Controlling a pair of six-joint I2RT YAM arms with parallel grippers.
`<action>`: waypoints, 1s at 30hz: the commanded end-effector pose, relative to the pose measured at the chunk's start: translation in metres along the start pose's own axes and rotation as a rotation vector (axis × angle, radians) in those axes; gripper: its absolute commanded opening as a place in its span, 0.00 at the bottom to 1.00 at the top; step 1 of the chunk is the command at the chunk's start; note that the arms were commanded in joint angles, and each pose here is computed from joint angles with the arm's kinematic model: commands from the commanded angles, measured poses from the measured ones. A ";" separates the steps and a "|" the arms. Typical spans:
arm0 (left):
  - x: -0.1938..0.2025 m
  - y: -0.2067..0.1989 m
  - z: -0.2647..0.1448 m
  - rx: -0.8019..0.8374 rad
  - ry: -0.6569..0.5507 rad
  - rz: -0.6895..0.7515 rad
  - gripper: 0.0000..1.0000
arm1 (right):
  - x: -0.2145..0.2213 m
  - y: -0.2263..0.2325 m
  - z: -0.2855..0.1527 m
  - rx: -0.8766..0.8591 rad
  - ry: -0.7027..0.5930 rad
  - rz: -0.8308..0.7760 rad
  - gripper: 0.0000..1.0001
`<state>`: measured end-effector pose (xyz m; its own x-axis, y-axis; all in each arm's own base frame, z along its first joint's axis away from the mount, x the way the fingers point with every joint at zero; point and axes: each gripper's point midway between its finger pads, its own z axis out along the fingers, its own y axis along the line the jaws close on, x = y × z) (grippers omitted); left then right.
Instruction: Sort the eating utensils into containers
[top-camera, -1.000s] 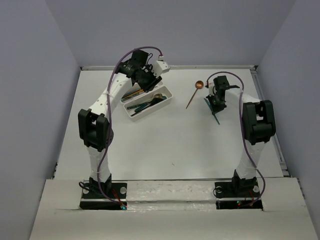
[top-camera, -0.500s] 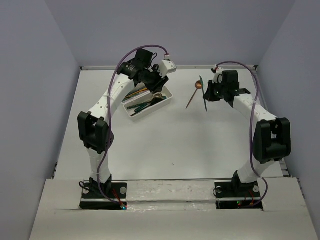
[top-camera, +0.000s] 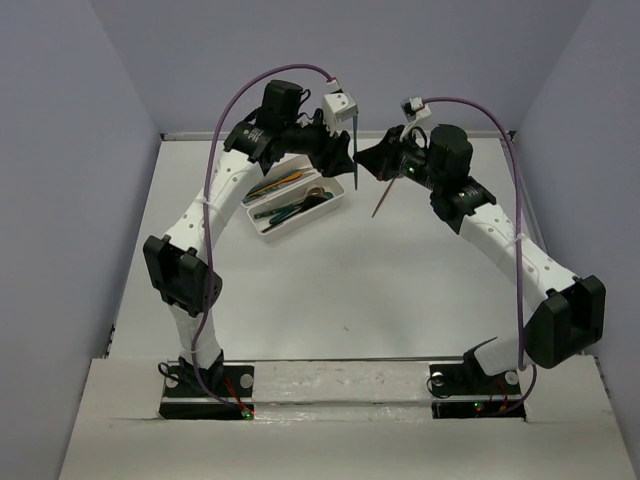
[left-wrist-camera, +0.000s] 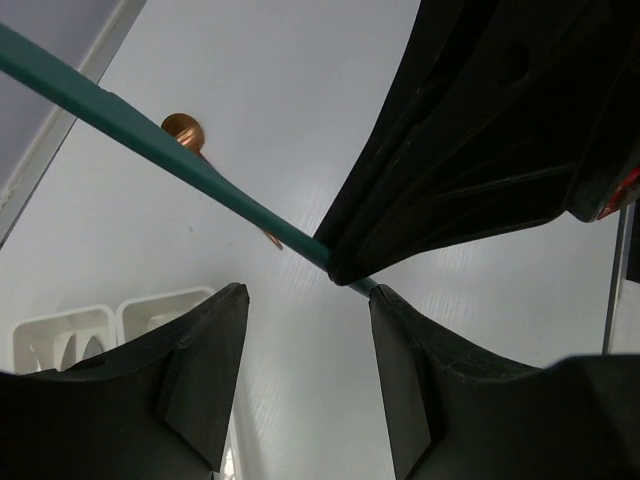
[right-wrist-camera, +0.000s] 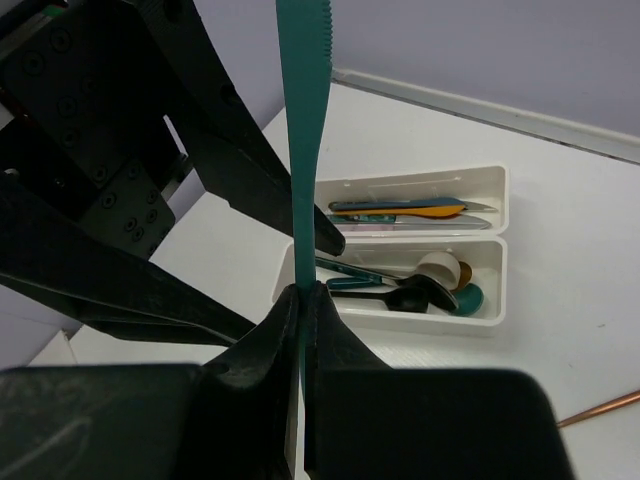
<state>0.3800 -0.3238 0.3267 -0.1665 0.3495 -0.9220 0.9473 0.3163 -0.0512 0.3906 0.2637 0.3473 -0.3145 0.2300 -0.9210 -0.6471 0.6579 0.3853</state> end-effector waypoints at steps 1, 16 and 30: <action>-0.036 -0.021 -0.013 0.066 -0.104 -0.007 0.63 | -0.039 0.020 0.000 -0.039 -0.112 -0.015 0.00; -0.039 -0.023 -0.008 0.096 -0.128 -0.044 0.60 | -0.055 0.039 0.012 -0.095 -0.145 0.051 0.00; -0.040 -0.014 -0.006 0.063 -0.121 -0.041 0.25 | -0.049 0.049 0.016 -0.170 -0.154 0.165 0.00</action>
<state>0.3776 -0.3316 0.3441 -0.2210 0.2586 -0.9404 0.9430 0.3026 -0.1385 0.3933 0.2844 0.3776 -0.3555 0.3628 -0.8614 -0.6430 0.5739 0.5071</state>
